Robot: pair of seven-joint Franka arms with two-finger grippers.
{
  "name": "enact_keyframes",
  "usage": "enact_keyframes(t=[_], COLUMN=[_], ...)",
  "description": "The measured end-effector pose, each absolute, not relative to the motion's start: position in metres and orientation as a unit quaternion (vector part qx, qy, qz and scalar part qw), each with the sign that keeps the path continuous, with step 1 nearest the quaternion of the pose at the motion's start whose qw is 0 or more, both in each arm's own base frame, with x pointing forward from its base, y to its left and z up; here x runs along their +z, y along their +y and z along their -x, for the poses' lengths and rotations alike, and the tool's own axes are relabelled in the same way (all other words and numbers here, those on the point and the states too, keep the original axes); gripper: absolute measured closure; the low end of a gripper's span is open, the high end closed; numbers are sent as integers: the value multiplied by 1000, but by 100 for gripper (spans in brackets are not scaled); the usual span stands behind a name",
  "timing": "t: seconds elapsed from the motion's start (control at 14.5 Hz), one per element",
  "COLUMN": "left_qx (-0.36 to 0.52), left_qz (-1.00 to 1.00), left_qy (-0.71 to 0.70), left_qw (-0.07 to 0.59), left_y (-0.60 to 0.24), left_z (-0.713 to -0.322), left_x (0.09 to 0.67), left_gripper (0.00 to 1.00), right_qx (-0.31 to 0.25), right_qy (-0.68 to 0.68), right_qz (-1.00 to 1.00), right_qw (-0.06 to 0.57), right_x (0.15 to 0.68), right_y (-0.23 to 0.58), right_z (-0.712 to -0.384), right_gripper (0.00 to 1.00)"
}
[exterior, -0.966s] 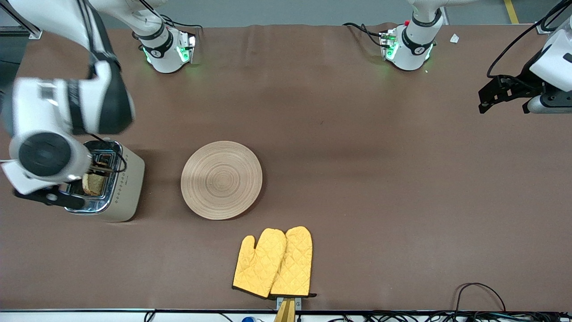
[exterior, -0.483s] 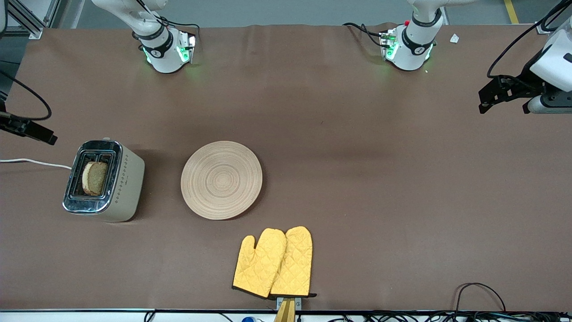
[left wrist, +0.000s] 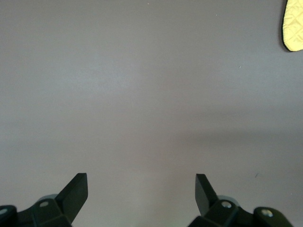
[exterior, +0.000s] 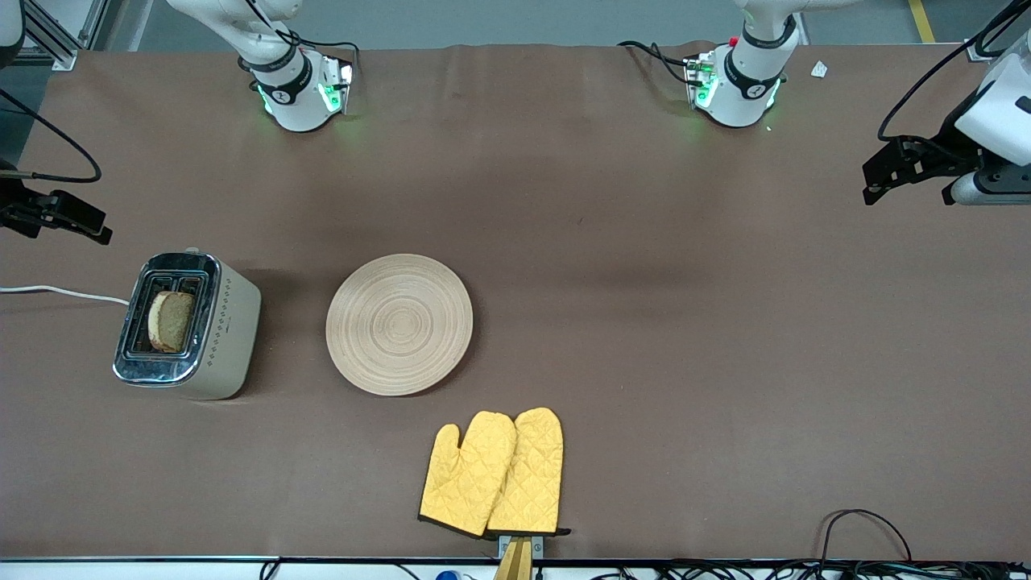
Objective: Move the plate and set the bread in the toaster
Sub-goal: 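Open the right gripper and withdraw it from the toaster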
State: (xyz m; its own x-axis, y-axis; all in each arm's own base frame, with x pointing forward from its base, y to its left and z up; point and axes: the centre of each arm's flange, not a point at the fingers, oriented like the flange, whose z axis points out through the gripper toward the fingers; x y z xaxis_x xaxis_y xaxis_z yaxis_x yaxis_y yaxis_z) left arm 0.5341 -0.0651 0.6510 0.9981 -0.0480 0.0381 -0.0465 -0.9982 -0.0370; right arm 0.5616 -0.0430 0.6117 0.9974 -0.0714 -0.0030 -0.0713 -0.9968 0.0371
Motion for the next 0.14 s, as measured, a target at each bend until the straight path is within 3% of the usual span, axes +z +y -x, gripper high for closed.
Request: enact_keyframes(t=[0.14], left_qx=[-20], left_qz=[999], left_qy=[24], left_qw=[18], left_y=[-65], left_z=[-534], left_x=[651], left_gripper=[0], right_qx=[5], right_qy=[-14], right_qz=[-1000], right_qw=[17], right_x=[605], right_y=[-60], right_z=[-557], right_gripper=[0])
